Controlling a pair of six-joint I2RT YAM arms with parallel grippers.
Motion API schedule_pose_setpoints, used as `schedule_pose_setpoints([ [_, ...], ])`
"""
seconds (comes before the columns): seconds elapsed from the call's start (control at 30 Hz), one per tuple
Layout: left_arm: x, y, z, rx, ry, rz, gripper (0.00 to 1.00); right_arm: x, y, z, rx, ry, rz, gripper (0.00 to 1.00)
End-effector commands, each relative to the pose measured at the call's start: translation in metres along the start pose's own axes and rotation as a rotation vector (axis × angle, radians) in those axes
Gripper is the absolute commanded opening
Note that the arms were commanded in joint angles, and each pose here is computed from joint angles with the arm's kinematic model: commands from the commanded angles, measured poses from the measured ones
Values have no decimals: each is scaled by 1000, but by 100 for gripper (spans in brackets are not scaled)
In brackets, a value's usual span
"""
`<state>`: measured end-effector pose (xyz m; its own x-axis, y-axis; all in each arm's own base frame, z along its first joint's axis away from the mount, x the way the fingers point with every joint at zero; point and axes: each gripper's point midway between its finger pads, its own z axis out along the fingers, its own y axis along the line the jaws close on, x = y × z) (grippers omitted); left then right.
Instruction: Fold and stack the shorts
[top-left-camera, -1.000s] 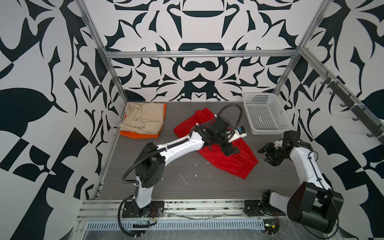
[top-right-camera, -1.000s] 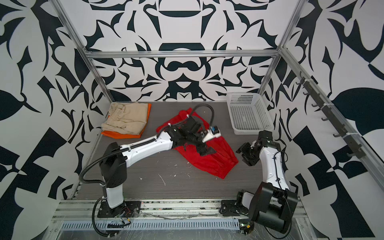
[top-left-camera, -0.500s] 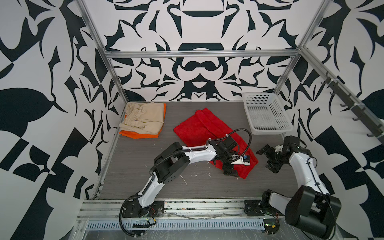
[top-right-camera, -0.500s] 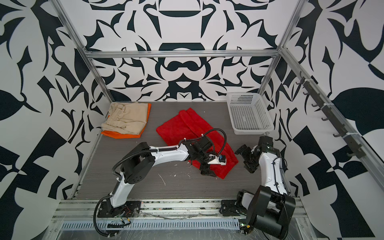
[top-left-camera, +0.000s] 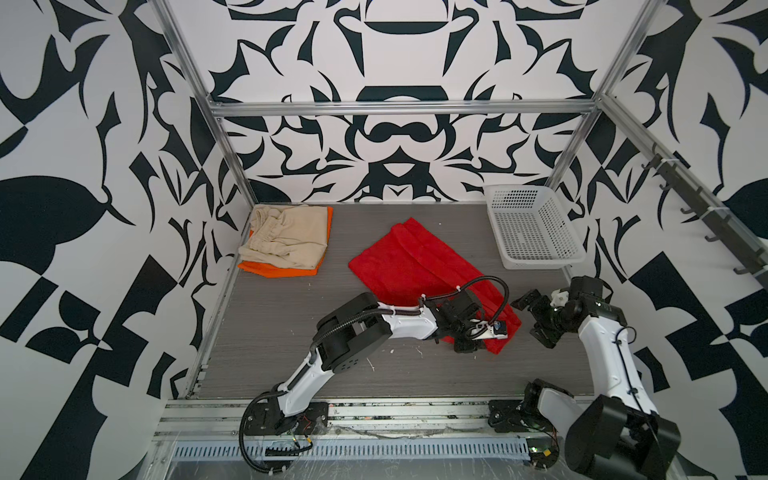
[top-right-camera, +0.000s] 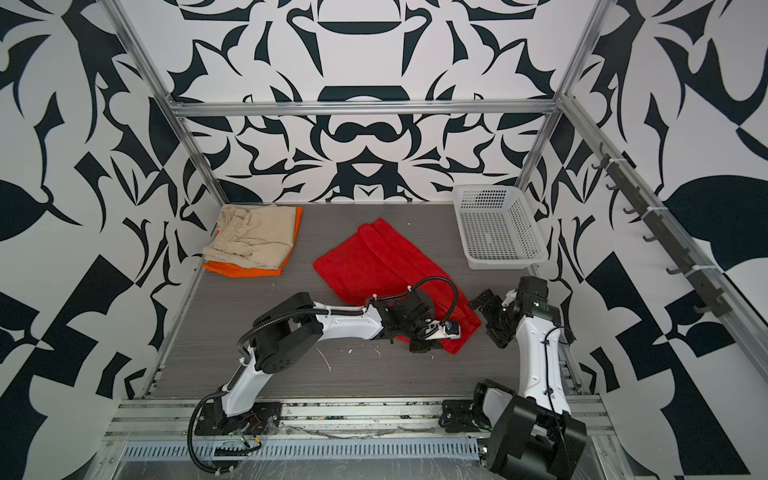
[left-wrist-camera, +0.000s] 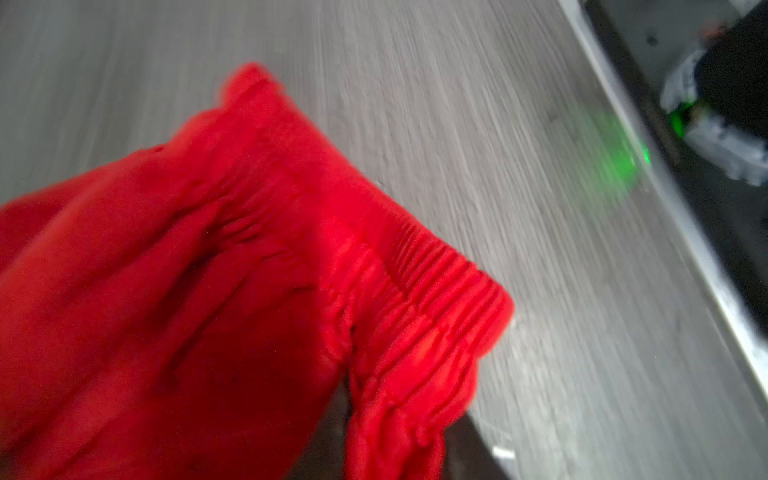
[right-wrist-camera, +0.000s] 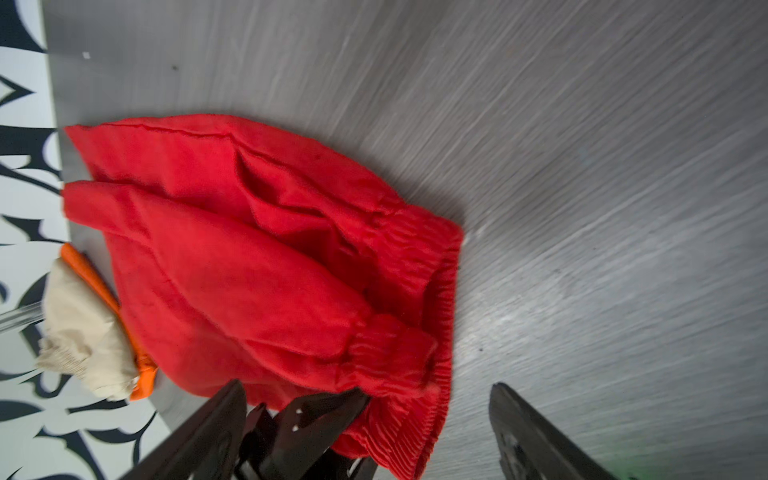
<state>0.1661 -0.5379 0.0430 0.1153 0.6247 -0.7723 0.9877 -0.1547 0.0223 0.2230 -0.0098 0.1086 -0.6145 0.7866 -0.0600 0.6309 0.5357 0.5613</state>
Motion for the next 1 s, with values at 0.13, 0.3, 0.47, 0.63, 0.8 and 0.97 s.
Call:
schedule_pose_setpoints([
  [0.13,-52,20,-48,24,-240,-198,21,27,16,-8,-139,58,99,100],
  [0.3,-58,32,-57,40,-301,-272,21,46,11,4,-181,134,184,100],
  [0.47,-63,31,-57,62,-311,-279,20,48,20,12,-285,159,236,100],
  [0.63,-57,23,-48,82,-263,-258,19,43,31,16,-350,161,248,100],
  [0.8,-52,13,-40,94,-217,-206,19,37,33,23,-363,159,252,100],
  [0.97,-62,9,-42,111,-234,-192,23,39,31,43,-329,201,227,92],
])
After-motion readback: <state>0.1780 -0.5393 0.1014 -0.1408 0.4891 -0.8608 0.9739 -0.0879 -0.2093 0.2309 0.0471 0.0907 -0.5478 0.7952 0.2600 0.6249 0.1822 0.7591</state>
